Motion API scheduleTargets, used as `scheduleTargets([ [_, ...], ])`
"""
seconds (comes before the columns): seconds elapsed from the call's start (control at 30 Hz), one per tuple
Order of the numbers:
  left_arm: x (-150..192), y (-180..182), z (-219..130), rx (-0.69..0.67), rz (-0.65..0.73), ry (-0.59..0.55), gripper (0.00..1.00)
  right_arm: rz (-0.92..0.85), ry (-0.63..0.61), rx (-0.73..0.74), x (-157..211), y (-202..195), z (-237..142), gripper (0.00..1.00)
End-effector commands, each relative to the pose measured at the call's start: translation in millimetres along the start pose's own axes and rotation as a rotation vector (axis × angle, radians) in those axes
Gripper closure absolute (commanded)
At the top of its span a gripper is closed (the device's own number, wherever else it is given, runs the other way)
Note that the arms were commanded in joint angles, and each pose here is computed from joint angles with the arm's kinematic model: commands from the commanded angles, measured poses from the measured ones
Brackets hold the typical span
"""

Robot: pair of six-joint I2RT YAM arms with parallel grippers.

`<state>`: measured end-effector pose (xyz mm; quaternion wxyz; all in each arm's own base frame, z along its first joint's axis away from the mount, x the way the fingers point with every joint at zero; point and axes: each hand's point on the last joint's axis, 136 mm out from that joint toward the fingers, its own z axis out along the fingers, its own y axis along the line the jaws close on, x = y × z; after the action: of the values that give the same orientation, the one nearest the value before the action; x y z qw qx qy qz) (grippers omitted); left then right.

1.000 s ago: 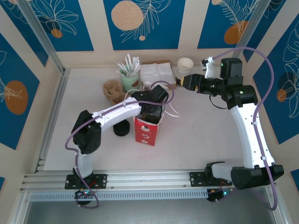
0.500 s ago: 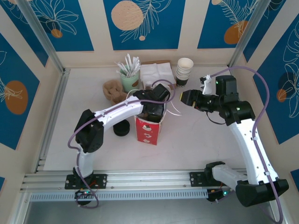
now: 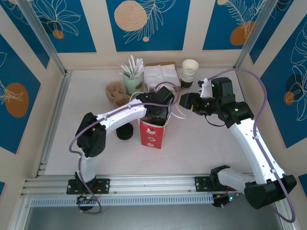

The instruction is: Pack the takeout coffee

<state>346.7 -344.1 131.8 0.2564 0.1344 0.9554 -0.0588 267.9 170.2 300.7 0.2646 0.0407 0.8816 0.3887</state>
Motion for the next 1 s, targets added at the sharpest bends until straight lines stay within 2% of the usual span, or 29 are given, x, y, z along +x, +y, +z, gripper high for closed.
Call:
scheduleTargets([
  [0.0, 71.8, 6.5, 38.7, -0.009, 0.005, 0.275, 0.34, 0.018, -0.017, 0.006, -2.1, -0.9, 2.2, 0.43],
  [0.4, 24.0, -0.9, 5.8, -0.011, -0.002, 0.178, 0.12, 0.059, -0.019, 0.028, -1.6, -7.6, 8.0, 0.43],
  [0.6, 15.4, 1.3, -4.8, -0.026, -0.031, 0.16, 0.07, 0.08, -0.016, 0.064, -3.3, -11.9, 18.2, 0.43],
  [0.97, 8.0, -0.7, -13.1, -0.02, -0.069, 0.147, 0.05, 0.047, 0.025, 0.124, 4.5, -14.7, 42.1, 0.43],
])
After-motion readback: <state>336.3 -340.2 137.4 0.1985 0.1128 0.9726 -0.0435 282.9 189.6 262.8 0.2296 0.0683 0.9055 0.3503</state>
